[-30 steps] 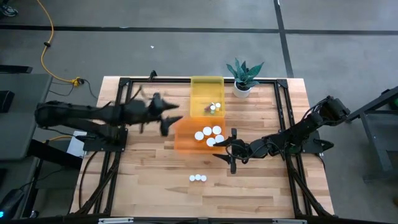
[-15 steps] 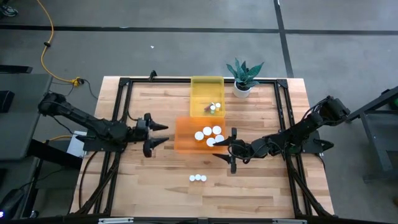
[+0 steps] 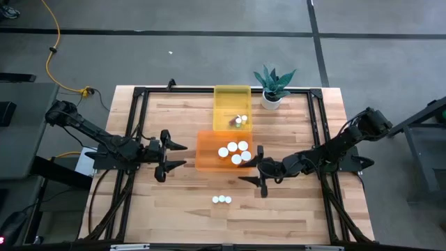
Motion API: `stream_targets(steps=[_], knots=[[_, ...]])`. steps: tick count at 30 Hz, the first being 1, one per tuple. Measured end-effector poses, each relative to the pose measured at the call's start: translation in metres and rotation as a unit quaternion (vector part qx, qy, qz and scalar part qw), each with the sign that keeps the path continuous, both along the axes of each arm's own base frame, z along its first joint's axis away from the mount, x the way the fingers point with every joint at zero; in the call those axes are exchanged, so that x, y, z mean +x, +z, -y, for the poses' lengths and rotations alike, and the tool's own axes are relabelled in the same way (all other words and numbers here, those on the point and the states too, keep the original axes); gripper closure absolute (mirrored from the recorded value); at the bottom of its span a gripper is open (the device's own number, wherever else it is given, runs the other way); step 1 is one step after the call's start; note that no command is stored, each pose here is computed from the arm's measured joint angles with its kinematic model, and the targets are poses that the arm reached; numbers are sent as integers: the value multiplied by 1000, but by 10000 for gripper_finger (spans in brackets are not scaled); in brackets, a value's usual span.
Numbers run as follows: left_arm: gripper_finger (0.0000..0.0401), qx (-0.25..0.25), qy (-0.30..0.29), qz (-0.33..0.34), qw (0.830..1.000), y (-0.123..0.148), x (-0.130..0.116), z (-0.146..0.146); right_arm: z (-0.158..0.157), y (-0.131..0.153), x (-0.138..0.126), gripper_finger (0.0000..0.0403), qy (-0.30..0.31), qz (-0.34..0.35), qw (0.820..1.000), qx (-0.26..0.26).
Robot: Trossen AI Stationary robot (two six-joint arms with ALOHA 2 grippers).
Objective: Pick and place medicine bottles into bin by pill shape (circle, oval)
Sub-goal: Put the small pink pill bottle into the yellow bin
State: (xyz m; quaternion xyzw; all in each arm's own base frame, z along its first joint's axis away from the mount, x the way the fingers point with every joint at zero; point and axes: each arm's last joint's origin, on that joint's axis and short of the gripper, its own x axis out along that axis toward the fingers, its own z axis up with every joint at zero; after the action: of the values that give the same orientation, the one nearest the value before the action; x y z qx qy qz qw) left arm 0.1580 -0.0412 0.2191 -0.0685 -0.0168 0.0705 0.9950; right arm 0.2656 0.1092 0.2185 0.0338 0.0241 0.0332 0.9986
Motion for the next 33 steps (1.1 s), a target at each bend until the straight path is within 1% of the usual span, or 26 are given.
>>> stream_targets(steps=[3,5,7,11,13,15,18,21,24,28,33], knots=[[155,0,0,0,1000,0,0,0,-9,3,4,221,31,-9,998,50],[155,7,3,-1,1000,0,0,0,-22,2,10,221,43,-49,996,59],[155,9,3,-1,1000,0,0,0,-37,2,17,221,41,-107,992,49],[155,9,3,-2,1000,0,0,0,-66,0,33,221,-5,-224,975,2],[155,8,3,-2,1000,0,0,0,-79,-2,42,221,-24,-255,966,-20],[155,8,4,-2,1000,0,0,0,-90,-5,51,221,-36,-268,962,-34],[155,1,4,-1,1000,0,0,0,-105,-13,61,221,-33,-285,957,-49],[155,-1,4,-1,1000,0,0,0,-113,-16,68,221,-37,-306,950,-56],[155,-1,4,-1,1000,0,0,0,-116,-18,72,221,-54,-318,946,-30],[155,0,4,-1,1000,0,0,0,-117,-26,72,221,-62,-329,942,-26],[155,-1,4,-2,1000,0,0,0,-113,-28,74,214,-63,-337,939,-14]])
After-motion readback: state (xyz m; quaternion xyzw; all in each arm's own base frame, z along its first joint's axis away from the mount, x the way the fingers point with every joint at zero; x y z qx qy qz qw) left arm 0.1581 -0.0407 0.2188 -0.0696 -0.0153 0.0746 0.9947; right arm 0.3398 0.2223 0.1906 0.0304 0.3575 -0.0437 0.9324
